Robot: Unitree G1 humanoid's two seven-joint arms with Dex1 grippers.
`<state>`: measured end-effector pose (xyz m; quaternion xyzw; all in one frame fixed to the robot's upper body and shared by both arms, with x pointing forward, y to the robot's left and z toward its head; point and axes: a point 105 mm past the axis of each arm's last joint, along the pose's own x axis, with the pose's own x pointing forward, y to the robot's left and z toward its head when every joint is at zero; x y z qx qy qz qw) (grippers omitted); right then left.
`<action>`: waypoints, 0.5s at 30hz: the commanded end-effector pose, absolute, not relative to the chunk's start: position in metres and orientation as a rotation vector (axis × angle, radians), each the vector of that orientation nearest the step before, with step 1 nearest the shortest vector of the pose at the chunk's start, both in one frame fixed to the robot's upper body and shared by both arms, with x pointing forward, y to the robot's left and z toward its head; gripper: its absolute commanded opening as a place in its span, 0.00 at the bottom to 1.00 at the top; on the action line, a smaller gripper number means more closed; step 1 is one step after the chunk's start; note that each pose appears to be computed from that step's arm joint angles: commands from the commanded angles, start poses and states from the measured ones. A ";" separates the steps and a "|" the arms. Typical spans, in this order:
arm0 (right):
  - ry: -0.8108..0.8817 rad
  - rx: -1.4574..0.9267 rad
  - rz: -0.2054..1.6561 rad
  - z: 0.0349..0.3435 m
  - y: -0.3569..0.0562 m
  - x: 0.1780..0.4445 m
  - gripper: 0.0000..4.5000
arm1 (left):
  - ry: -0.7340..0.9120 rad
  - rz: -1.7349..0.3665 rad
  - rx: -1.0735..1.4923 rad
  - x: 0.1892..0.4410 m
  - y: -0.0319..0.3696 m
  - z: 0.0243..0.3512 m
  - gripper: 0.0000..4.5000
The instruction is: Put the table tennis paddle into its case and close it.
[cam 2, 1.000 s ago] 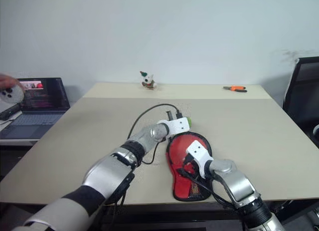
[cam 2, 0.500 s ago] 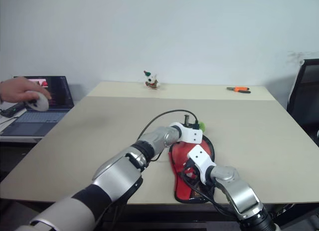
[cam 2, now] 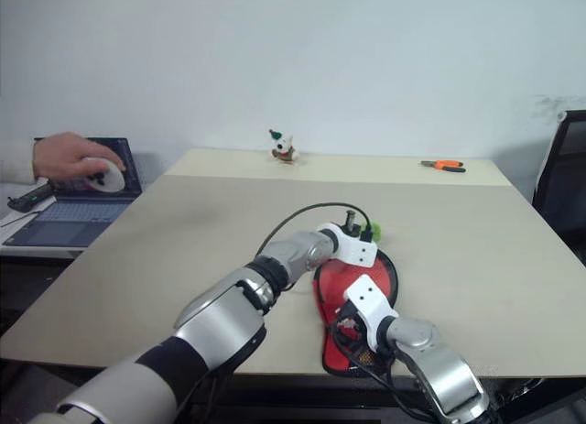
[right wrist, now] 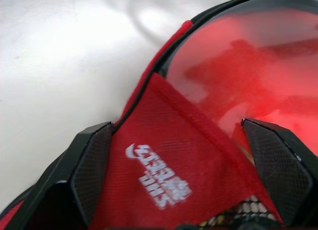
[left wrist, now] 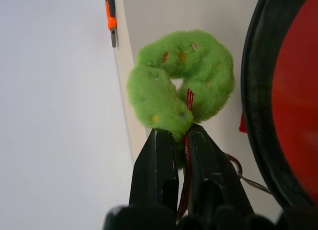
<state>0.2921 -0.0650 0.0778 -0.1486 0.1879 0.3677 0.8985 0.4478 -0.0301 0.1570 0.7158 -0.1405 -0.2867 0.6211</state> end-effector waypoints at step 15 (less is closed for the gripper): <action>0.722 -0.218 0.796 0.011 -0.058 0.250 1.00 | -0.676 -0.747 1.715 0.408 -0.113 0.188 0.00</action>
